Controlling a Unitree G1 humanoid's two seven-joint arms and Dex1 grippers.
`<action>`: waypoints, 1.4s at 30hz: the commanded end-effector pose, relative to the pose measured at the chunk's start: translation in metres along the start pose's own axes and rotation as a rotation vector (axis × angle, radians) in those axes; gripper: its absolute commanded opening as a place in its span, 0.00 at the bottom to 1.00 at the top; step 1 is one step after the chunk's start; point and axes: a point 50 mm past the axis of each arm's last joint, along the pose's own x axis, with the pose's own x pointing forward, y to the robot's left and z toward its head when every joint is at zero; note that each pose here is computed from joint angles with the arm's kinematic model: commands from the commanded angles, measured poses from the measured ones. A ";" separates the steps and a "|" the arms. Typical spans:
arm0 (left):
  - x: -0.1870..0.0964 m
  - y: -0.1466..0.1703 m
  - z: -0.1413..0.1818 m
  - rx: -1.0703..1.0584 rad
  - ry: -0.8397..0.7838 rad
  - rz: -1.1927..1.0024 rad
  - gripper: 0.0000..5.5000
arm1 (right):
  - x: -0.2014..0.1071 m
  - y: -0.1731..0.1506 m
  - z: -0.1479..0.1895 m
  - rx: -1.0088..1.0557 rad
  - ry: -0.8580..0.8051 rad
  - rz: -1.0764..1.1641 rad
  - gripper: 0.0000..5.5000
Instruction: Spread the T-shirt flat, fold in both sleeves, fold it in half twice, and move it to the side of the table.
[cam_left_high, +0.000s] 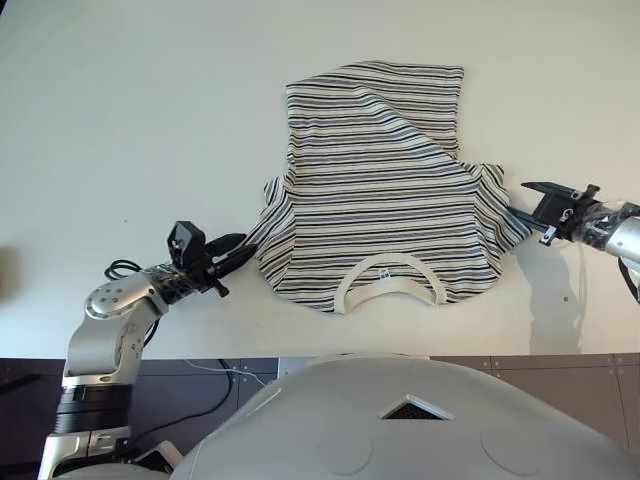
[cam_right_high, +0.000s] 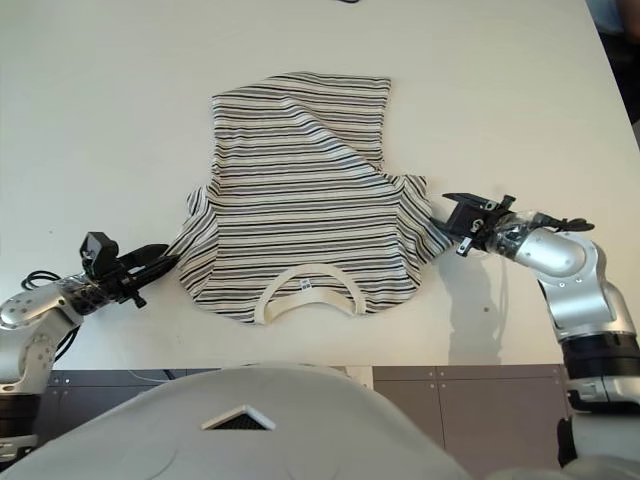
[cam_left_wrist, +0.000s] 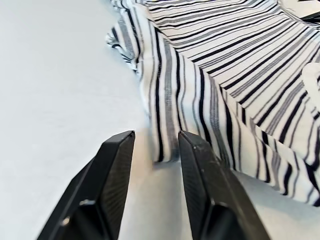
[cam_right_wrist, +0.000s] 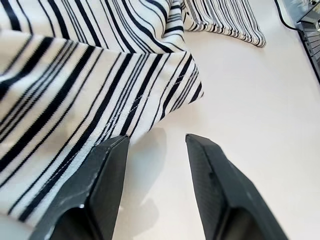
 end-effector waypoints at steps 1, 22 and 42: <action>0.004 0.009 0.013 0.093 0.028 0.005 0.29 | 0.000 -0.023 0.044 0.016 -0.168 -0.059 0.38; 0.003 0.017 -0.027 0.330 0.346 -0.012 0.29 | -0.010 0.049 -0.045 -0.015 0.239 0.221 0.38; 0.052 -0.026 0.014 0.403 0.160 -0.254 0.29 | 0.069 0.061 0.054 -0.150 -0.128 0.318 0.38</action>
